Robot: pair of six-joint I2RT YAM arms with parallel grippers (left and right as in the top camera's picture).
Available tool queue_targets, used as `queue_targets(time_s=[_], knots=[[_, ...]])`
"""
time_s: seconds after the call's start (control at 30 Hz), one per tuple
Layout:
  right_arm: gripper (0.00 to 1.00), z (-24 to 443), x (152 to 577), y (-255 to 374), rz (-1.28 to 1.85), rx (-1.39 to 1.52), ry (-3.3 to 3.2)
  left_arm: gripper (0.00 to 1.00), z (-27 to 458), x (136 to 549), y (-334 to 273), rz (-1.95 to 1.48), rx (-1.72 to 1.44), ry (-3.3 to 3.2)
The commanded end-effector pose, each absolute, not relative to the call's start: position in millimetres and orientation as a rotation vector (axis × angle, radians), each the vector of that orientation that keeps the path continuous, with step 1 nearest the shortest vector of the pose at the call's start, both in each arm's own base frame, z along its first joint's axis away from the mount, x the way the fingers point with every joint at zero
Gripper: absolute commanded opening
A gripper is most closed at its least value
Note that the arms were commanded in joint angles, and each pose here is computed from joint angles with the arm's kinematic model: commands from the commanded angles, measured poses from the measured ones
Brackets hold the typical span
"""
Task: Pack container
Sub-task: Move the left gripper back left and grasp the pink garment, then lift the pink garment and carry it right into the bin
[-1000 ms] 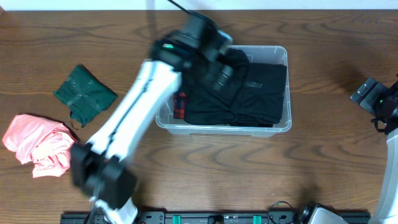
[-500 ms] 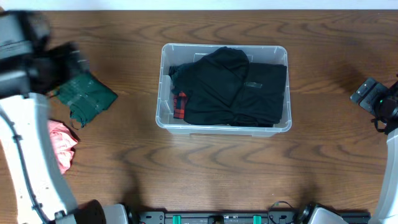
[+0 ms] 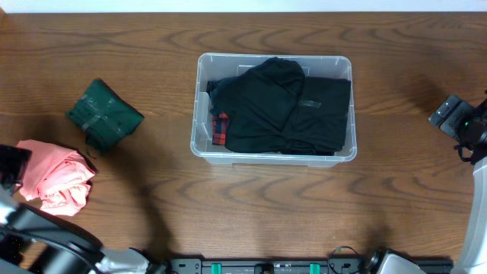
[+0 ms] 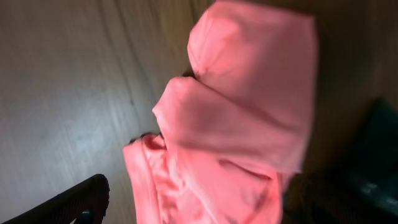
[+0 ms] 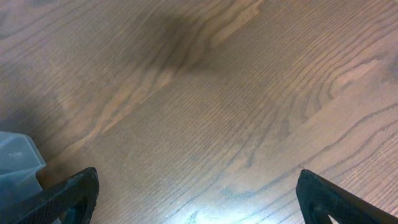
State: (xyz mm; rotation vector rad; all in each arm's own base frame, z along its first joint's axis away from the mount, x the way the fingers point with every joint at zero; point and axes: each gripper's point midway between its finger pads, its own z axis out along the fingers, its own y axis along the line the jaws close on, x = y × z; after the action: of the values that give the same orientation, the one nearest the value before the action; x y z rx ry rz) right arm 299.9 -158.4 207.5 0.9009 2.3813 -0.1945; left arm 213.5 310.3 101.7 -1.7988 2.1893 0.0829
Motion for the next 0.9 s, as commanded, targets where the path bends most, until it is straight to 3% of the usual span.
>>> queue_targets(time_s=[0.0, 0.4, 0.63, 0.67, 0.77, 0.87], knots=[[0.99, 206.3, 299.8, -158.3, -0.188, 0.915, 2.378, 0.98, 73.6, 227.7, 305.2, -0.072, -1.709, 2.285], [0.99, 206.3, 299.8, -158.3, -0.19, 0.911, 2.38, 0.97, 2.3, 245.5, 288.8, -0.34, -1.676, 2.407], [0.99, 206.3, 299.8, -158.3, -0.19, 0.911, 2.38, 0.52, 21.3, 271.8, 270.5, -0.585, -1.586, 2.321], [0.99, 206.3, 299.9, -158.4, -0.19, 0.911, 2.379, 0.36, 27.2, 275.7, 268.5, -0.615, -1.566, 2.304], [0.99, 206.3, 299.8, -158.3, -0.19, 0.911, 2.38, 0.06, 46.7, 284.1, 264.6, -0.667, -1.514, 2.259], [0.99, 206.3, 299.9, -158.4, -0.19, 0.911, 2.379, 0.06, 74.4, 290.8, 264.1, -0.665, -1.464, 2.209]])
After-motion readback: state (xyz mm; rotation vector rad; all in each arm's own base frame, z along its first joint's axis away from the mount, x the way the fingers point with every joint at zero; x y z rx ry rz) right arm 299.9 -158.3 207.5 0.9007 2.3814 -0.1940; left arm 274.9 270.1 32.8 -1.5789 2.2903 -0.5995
